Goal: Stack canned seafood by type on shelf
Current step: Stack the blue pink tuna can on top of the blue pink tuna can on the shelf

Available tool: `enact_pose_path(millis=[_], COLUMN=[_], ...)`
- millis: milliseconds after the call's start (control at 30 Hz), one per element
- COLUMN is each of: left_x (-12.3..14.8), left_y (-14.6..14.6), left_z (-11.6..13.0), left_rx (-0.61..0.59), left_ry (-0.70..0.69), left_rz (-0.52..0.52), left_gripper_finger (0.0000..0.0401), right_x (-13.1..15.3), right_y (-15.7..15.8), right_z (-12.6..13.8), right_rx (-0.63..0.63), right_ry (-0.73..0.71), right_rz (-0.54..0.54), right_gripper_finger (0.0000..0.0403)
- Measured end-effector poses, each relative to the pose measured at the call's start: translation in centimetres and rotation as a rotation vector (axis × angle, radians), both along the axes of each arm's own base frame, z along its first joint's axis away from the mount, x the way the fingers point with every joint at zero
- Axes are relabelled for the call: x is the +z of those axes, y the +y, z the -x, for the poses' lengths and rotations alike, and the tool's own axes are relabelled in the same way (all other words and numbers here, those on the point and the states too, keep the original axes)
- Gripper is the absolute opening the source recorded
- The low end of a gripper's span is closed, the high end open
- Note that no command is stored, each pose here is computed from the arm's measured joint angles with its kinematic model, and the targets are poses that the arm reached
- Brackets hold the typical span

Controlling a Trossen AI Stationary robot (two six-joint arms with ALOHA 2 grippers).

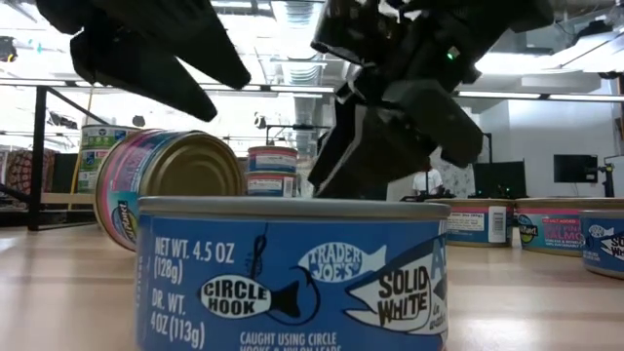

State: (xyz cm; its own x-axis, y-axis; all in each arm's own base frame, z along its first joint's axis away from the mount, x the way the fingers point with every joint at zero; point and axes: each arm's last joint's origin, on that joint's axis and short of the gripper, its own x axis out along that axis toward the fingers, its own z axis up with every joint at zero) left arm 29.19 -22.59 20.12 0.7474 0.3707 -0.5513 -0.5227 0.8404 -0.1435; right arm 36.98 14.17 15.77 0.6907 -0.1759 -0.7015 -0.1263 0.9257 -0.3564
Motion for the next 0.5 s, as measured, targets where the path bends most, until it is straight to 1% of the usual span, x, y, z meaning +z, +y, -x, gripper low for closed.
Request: enact_pose_path(millis=[133, 233, 300, 500], left_x=[-0.5, -1.0, -1.4, -1.4], left_y=[-0.4, -1.0, -1.4, -2.0], left_z=[-0.6, -0.7, -0.6, 0.8], left_rx=[0.066, 0.093, 0.106, 0.157], left_ry=[0.092, 0.133, 0.135, 0.121], left_rz=[-0.050, -0.053, -0.056, -0.012], left_gripper_finger=[0.0295, 0.0295, 0.0295, 0.0295], right_x=[0.3, 0.3, 0.4, 0.4], right_y=[0.1, 0.1, 0.0, -0.2], right_z=[-0.1, -0.2, -0.2, -0.3], right_rx=[0.020, 0.028, 0.026, 0.012], right_ry=[-0.019, -0.023, -0.027, -0.034], right_rz=[0.010, 0.015, 0.014, 0.001], right_gripper_finger=[0.0304, 0.0304, 0.0304, 0.0304])
